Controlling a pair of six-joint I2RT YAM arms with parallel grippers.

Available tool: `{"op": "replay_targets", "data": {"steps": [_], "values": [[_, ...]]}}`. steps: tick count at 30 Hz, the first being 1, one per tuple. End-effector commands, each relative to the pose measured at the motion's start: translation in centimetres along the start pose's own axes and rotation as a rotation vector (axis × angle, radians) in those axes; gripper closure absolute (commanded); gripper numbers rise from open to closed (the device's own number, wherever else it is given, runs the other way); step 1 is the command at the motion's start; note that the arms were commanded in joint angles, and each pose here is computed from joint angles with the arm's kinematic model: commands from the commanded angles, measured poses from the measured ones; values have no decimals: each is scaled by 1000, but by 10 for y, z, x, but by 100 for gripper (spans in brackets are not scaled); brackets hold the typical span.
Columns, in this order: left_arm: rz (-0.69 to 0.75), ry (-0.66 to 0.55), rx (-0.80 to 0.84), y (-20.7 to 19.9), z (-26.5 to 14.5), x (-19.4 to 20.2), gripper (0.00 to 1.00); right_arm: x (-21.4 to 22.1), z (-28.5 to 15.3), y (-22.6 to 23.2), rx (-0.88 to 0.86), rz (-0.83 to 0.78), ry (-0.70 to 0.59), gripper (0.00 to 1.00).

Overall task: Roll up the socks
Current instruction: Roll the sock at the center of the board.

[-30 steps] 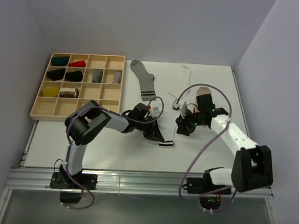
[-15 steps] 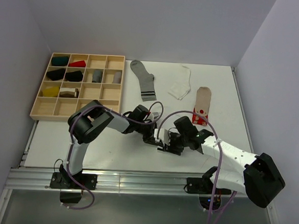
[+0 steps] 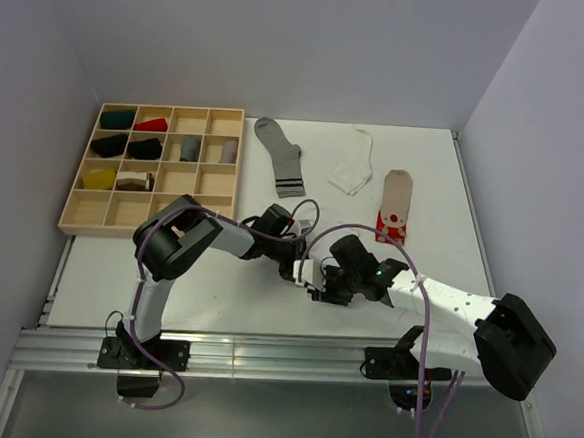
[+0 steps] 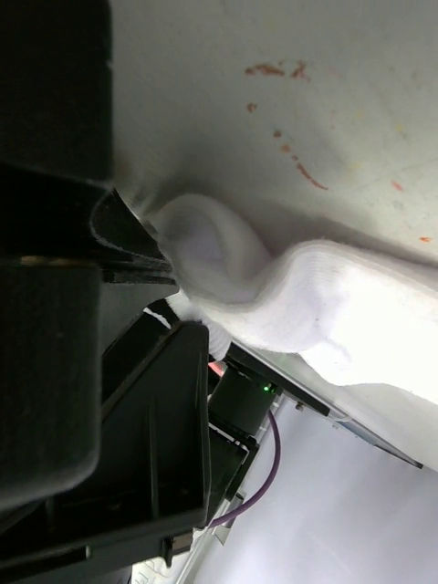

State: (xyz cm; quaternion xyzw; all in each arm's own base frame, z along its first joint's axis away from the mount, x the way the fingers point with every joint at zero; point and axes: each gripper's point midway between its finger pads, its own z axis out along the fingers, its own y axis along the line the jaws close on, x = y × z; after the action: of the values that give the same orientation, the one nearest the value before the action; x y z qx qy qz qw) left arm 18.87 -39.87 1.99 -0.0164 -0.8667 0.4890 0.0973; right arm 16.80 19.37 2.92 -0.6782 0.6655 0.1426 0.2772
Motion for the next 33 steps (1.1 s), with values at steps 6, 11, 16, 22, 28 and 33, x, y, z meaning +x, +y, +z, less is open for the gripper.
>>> {"op": "replay_targets", "data": {"steps": [6,11,16,22,28,33], "values": [[-119,2,-171,55,7,9,100,9,11,8,-28,6,25,53],[-114,5,-170,52,8,8,100,14,17,10,-31,22,38,61],[-102,-22,-153,46,4,4,100,14,19,13,-65,47,38,79],[-78,-106,-127,36,-10,-7,96,22,15,18,-205,145,35,83],[-40,-177,-112,27,-17,-14,95,24,3,0,-375,349,-2,83],[-37,-224,-95,19,-21,-19,94,28,-1,4,-503,471,-8,84]]}}
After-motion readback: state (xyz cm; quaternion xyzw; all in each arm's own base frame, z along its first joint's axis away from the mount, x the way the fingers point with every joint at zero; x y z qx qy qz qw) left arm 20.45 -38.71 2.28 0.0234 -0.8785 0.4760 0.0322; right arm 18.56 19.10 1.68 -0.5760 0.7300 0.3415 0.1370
